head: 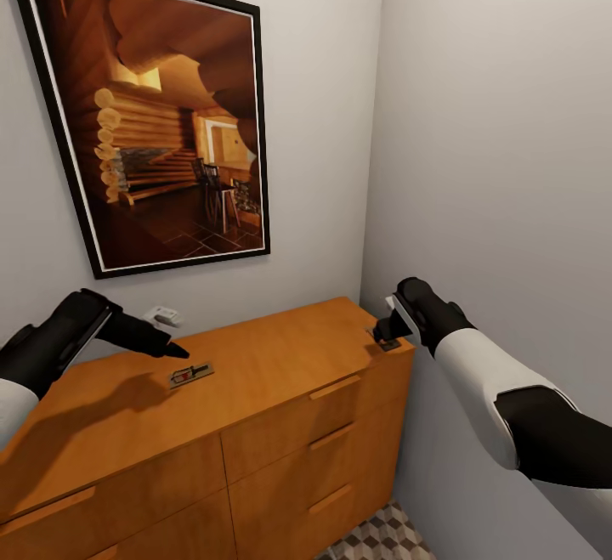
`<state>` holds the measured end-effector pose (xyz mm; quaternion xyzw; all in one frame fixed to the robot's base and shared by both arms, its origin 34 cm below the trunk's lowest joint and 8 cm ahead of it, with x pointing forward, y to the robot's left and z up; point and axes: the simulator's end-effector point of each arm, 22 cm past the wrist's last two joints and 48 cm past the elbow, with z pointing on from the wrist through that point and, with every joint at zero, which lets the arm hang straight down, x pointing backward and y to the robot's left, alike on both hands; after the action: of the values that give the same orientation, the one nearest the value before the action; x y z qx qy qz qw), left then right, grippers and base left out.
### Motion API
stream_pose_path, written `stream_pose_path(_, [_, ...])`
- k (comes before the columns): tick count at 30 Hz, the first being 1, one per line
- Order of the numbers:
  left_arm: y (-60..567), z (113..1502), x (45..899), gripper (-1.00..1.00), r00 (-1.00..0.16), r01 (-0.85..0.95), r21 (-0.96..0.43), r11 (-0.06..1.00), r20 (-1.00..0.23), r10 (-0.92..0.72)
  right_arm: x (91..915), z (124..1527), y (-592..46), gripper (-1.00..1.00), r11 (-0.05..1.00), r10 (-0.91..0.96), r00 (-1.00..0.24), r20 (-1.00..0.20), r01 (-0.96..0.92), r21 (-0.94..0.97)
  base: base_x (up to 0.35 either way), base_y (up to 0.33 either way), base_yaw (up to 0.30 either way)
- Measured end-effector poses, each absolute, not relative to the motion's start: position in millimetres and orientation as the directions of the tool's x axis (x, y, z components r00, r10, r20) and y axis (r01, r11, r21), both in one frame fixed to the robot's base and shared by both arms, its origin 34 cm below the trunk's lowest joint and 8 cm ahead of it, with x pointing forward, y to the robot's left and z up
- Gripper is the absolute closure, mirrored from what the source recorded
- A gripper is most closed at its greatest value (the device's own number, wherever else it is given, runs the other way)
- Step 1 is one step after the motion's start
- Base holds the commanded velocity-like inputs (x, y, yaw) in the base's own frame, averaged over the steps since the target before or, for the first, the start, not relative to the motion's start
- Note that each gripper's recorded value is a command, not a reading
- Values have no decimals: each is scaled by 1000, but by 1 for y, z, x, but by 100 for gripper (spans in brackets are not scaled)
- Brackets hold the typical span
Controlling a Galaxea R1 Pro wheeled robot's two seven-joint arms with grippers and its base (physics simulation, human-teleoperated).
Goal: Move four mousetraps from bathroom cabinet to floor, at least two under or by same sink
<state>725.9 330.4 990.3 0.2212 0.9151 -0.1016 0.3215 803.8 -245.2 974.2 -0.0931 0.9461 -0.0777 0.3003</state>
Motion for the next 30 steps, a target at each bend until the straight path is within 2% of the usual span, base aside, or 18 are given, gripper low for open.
stream_pose_path(30, [329, 988, 726, -100, -698, 471, -51, 881, -631, 337, 804, 975, -245, 100, 970, -227, -802, -553, -132, -206, 45, 39, 0])
